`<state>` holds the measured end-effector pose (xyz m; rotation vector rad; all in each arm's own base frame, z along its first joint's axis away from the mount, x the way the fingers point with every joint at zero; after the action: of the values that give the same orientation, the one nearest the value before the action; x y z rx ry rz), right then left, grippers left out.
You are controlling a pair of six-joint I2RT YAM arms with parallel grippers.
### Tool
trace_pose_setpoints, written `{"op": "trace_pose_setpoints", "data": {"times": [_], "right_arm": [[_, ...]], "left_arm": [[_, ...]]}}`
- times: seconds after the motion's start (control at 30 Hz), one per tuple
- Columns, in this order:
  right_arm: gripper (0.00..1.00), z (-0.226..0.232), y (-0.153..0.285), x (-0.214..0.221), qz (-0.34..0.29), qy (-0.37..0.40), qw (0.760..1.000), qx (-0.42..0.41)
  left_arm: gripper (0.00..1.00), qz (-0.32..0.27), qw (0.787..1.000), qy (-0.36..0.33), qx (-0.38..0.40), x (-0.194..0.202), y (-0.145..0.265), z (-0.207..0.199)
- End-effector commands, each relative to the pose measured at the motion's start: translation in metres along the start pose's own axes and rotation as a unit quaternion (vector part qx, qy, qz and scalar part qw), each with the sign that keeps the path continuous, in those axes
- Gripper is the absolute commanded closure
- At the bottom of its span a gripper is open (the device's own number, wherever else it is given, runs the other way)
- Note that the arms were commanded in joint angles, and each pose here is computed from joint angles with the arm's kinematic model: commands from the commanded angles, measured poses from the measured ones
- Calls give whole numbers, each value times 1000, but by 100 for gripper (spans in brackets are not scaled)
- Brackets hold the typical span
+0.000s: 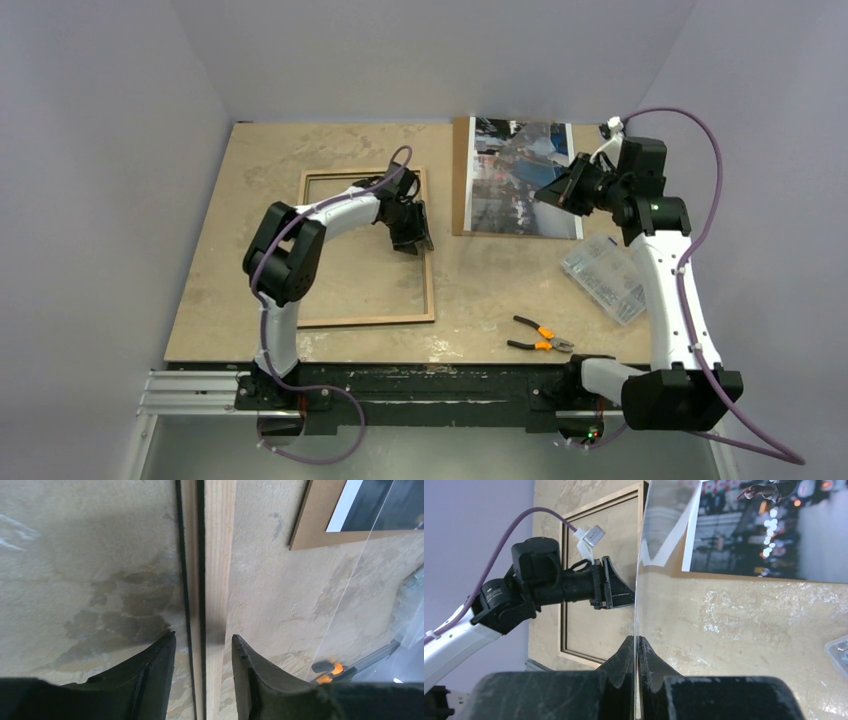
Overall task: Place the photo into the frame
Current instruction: Move the photo frame to the center of the board.
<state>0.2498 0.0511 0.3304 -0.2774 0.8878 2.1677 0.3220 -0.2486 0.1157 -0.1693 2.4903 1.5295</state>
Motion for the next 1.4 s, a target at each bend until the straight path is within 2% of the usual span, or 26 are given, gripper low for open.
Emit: {"op": "trace_pose_setpoints", "data": {"times": [0.0,0.2,0.5,0.7,0.9,1.0,1.23,1.3,1.37], "right_arm": [[100,22,25,-5,-19,21,999,-25],[100,28,35,-3,-31,25,999,-33],[100,29,46,-6,-63,44,997,-2],[100,28,53,-9,-82,55,995,21],[100,27,56,-9,-85,61,994,33],[100,27,56,-9,-85,60,994,35],[100,30,56,-7,-76,61,995,16],[100,33,58,-8,-77,63,995,7],[100,37,60,-9,-75,67,995,-7]], "left_arm": [[60,5,1000,-5,7,-2,-5,-16],[79,27,1000,-9,12,7,-15,-26],[95,27,999,-11,36,33,-11,-54],[99,33,998,-16,59,40,-17,-83],[99,40,997,-17,63,47,-24,-98],[92,35,997,-15,68,46,-20,-100],[46,-24,995,-49,83,32,23,-105],[36,-52,993,-54,92,24,43,-100],[32,-80,990,-52,107,17,64,-91]]}}
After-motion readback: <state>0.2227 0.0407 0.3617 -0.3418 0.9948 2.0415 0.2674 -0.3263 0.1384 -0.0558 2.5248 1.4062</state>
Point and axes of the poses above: each gripper's point midway between its finger pads, its own y axis back along the fingers, its own z axis along the line the jaws close on, x = y × z, the point moved 9 cm from there along y, back along the fingers, and after that the axes turned 11 degrees about -y, right-handed, at the moved point
